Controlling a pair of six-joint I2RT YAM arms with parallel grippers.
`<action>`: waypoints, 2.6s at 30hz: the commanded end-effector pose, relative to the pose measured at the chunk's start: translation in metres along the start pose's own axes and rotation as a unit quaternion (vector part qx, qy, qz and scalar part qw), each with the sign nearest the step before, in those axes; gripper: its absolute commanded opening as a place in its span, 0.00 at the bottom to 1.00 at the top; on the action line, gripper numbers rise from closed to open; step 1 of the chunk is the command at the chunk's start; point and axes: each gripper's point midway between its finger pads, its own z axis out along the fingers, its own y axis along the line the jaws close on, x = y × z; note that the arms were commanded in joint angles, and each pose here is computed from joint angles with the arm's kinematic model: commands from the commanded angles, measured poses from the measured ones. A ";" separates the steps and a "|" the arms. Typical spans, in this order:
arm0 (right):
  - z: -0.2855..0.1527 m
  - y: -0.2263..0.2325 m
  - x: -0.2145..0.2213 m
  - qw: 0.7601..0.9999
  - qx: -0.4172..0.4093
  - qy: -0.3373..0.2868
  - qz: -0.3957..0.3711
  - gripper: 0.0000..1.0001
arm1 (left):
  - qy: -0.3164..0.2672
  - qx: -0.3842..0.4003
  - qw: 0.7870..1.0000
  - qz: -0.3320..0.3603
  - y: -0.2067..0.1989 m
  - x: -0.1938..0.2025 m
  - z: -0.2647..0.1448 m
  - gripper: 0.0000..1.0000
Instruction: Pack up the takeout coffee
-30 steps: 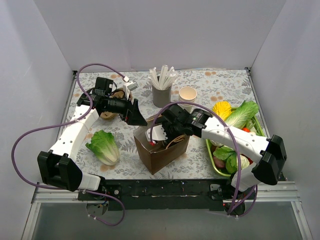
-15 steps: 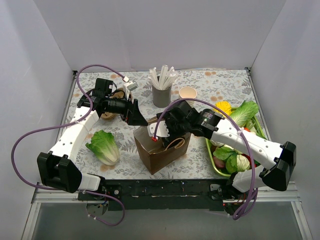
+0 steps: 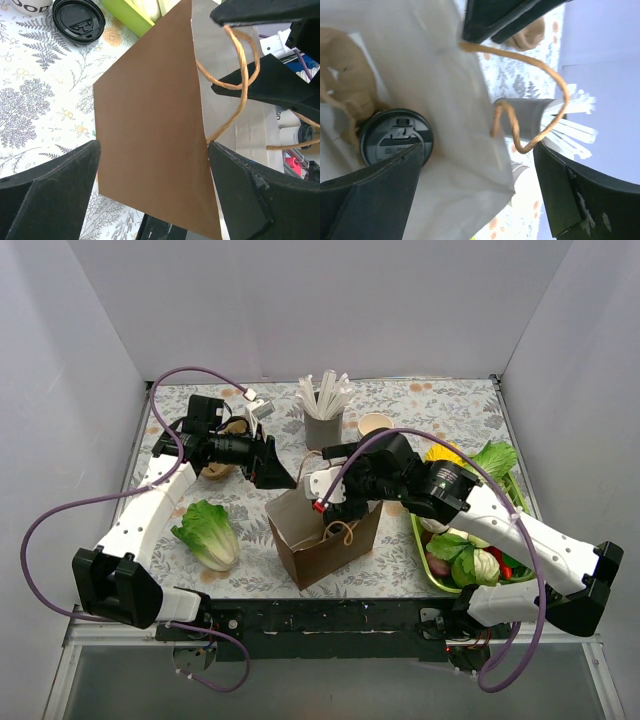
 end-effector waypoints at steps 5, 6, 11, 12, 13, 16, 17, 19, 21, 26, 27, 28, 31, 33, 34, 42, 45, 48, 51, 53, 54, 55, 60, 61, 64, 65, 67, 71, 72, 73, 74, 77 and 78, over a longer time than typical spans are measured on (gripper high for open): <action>-0.029 -0.076 -0.040 0.986 0.156 -0.063 0.007 0.98 | -0.062 0.006 0.995 0.073 -0.030 -0.043 -0.018 0.89; -0.031 -0.079 -0.044 0.984 0.163 -0.071 0.014 0.98 | -0.068 0.006 0.994 0.081 -0.034 -0.048 -0.020 0.89; -0.038 -0.105 -0.056 0.978 0.177 -0.104 0.039 0.97 | -0.091 0.010 0.991 0.096 -0.047 -0.070 -0.027 0.90; -0.039 -0.109 -0.056 0.977 0.177 -0.108 0.047 0.96 | -0.094 0.007 0.991 0.097 -0.047 -0.073 -0.028 0.90; -0.043 -0.119 -0.053 0.973 0.187 -0.111 0.074 0.96 | -0.099 -0.002 0.990 0.101 -0.047 -0.080 -0.030 0.89; -0.056 -0.161 -0.035 0.955 0.227 -0.115 0.154 0.93 | -0.129 -0.048 0.986 0.098 -0.037 -0.099 -0.035 0.90; -0.038 -0.164 -0.023 0.950 0.206 -0.112 0.207 0.92 | -0.150 -0.100 0.979 0.094 -0.023 -0.110 -0.041 0.89; -0.051 -0.198 -0.010 0.935 0.225 -0.114 0.248 0.89 | -0.180 -0.143 0.968 0.102 -0.009 -0.124 -0.046 0.89; -0.022 -0.202 0.016 0.929 0.192 -0.091 0.303 0.84 | -0.206 -0.203 0.952 0.101 0.014 -0.136 -0.054 0.89; -0.009 -0.236 0.101 0.876 0.196 -0.096 0.429 0.68 | -0.226 -0.275 0.927 0.115 0.053 -0.154 -0.061 0.89; -0.007 -0.240 0.112 0.862 0.197 -0.102 0.455 0.62 | -0.226 -0.283 0.926 0.112 0.058 -0.156 -0.063 0.88; -0.011 -0.246 0.129 0.852 0.203 -0.102 0.471 0.60 | -0.217 -0.287 0.927 0.100 0.068 -0.154 -0.063 0.88; 0.013 -0.240 0.150 0.843 0.158 -0.109 0.503 0.54 | -0.198 -0.286 0.931 0.107 0.072 -0.151 -0.063 0.88; 0.025 -0.236 0.160 0.834 0.145 -0.114 0.520 0.51 | -0.188 -0.289 0.931 0.119 0.076 -0.148 -0.063 0.88; 0.024 -0.241 0.166 0.825 0.151 -0.124 0.530 0.50 | -0.182 -0.292 0.932 0.117 0.079 -0.145 -0.064 0.89; 0.048 -0.262 0.183 0.801 0.135 -0.171 0.558 0.48 | -0.168 -0.300 0.933 0.106 0.098 -0.139 -0.070 0.88; 0.059 -0.264 0.187 0.792 0.126 -0.184 0.568 0.47 | -0.168 -0.299 0.934 0.101 0.103 -0.138 -0.071 0.88; 0.067 -0.267 0.193 0.788 0.128 -0.184 0.573 0.47 | -0.168 -0.302 0.933 0.097 0.108 -0.139 -0.073 0.88; 0.074 -0.267 0.199 0.786 0.127 -0.184 0.577 0.46 | -0.168 -0.302 0.933 0.096 0.108 -0.140 -0.074 0.88; 0.078 -0.267 0.202 0.783 0.126 -0.182 0.581 0.46 | -0.169 -0.302 0.933 0.095 0.109 -0.141 -0.074 0.88; 0.080 -0.266 0.203 0.782 0.125 -0.182 0.583 0.46 | -0.168 -0.304 0.933 0.093 0.111 -0.139 -0.074 0.88; 0.082 -0.266 0.205 0.781 0.125 -0.181 0.585 0.45 | -0.169 -0.304 0.933 0.093 0.111 -0.139 -0.075 0.88; 0.086 -0.263 0.207 0.780 0.117 -0.182 0.588 0.42 | -0.167 -0.304 0.934 0.089 0.114 -0.136 -0.074 0.88; 0.086 -0.263 0.206 0.780 0.116 -0.182 0.588 0.42 | -0.166 -0.303 0.934 0.089 0.114 -0.135 -0.074 0.88; 0.089 -0.259 0.208 0.776 0.112 -0.178 0.595 0.41 | -0.165 -0.302 0.934 0.089 0.114 -0.134 -0.073 0.89; 0.089 -0.258 0.209 0.776 0.112 -0.178 0.595 0.41 | -0.165 -0.301 0.935 0.089 0.114 -0.134 -0.073 0.88; 0.092 -0.257 0.211 0.774 0.112 -0.175 0.598 0.41 | -0.165 -0.300 0.936 0.087 0.115 -0.133 -0.072 0.88; 0.095 -0.258 0.214 0.773 0.113 -0.176 0.598 0.39 | -0.166 -0.299 0.935 0.090 0.114 -0.133 -0.072 0.89; 0.096 -0.259 0.213 0.774 0.113 -0.177 0.598 0.38 | -0.167 -0.299 0.935 0.090 0.114 -0.133 -0.072 0.89; 0.099 -0.259 0.214 0.774 0.112 -0.176 0.598 0.37 | -0.167 -0.297 0.936 0.091 0.114 -0.133 -0.072 0.89; 0.099 -0.259 0.215 0.774 0.113 -0.176 0.598 0.36 | -0.166 -0.297 0.936 0.091 0.114 -0.131 -0.071 0.89; 0.103 -0.257 0.214 0.774 0.108 -0.174 0.600 0.36 | -0.165 -0.294 0.937 0.091 0.113 -0.130 -0.071 0.89; 0.104 -0.256 0.214 0.773 0.107 -0.174 0.600 0.35 | -0.164 -0.293 0.937 0.091 0.113 -0.129 -0.070 0.89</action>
